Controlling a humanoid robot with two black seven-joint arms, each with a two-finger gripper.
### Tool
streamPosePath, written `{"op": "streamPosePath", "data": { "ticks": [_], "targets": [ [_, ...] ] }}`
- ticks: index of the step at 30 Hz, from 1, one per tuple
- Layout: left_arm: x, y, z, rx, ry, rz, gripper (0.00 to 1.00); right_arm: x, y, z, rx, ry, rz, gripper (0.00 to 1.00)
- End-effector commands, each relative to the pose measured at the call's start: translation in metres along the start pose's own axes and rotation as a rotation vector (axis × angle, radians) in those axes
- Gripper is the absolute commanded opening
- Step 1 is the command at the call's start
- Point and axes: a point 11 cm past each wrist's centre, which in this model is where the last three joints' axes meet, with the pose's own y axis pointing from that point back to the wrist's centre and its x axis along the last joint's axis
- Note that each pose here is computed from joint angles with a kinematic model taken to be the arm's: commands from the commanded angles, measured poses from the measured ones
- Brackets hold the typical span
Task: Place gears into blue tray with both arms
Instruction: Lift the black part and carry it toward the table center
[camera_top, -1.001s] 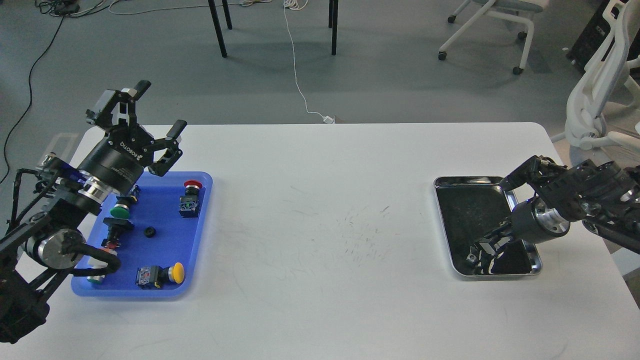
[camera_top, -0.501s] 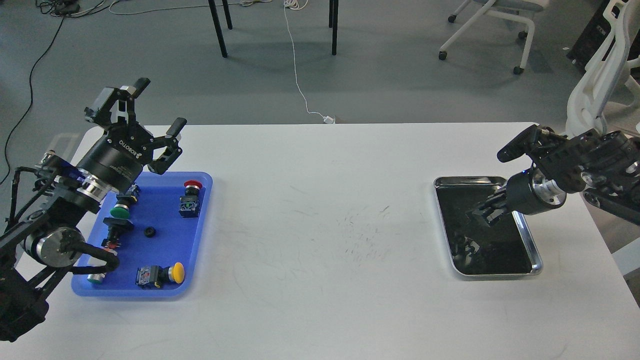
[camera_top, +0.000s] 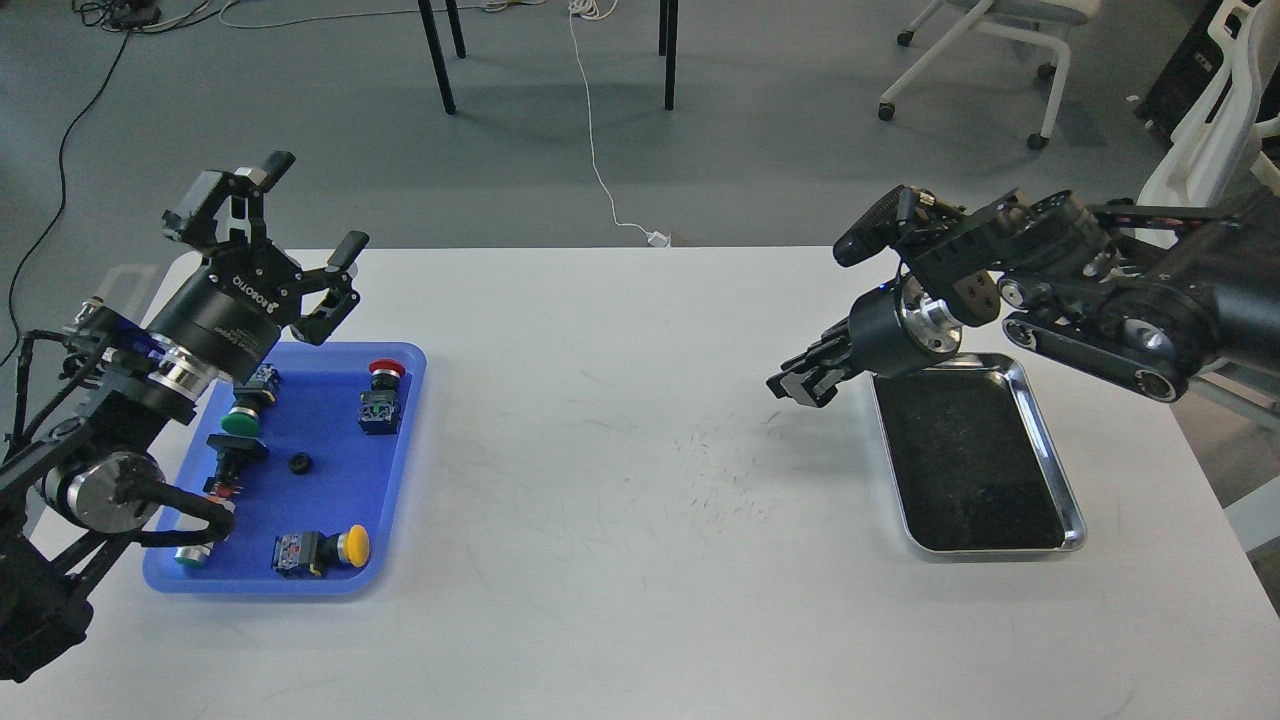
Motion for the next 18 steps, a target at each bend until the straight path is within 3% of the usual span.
{"op": "streamPosePath", "data": {
  "ticks": [1,8,18],
  "targets": [
    [0.001,0.001,0.000,0.001,-0.001,0.002,0.98,0.006,-0.021,-0.020,0.045,0.023,-0.017,0.19],
    [0.001,0.002,0.000,0.001,0.000,0.004,0.98,-0.007,-0.058,-0.049,0.099,0.059,-0.094,0.19],
    [0.001,0.002,0.000,-0.001,0.000,0.005,0.98,-0.026,-0.081,-0.070,0.154,0.062,-0.143,0.20]
  ]
}}
